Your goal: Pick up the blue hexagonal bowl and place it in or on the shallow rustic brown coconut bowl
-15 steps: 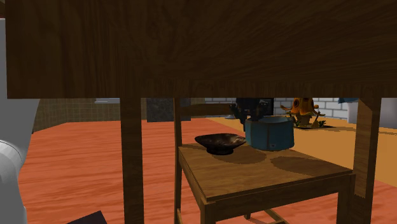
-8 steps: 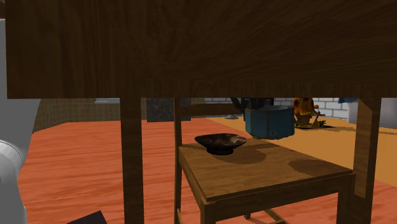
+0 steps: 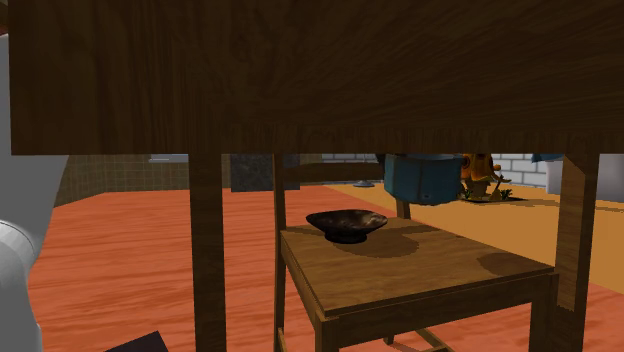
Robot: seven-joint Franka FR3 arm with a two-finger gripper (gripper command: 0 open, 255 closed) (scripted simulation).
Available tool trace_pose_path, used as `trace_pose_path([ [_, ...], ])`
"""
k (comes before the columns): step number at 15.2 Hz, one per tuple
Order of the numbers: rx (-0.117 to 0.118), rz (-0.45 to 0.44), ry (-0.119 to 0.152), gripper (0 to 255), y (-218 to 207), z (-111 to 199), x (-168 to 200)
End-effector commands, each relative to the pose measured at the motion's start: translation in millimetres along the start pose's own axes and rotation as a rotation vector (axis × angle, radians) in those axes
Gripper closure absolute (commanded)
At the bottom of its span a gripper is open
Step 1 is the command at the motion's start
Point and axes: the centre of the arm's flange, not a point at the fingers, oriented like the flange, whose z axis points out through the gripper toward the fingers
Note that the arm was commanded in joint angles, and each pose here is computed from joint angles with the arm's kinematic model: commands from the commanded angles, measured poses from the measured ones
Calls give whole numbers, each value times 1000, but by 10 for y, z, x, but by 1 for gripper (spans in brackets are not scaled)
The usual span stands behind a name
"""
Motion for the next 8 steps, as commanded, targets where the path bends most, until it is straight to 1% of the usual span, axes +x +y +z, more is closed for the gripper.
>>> trace_pose_path([
  [1,-6,3,5,255,-107,-118,-24],
  [8,-6,3,5,255,-1018,-252,-107],
])
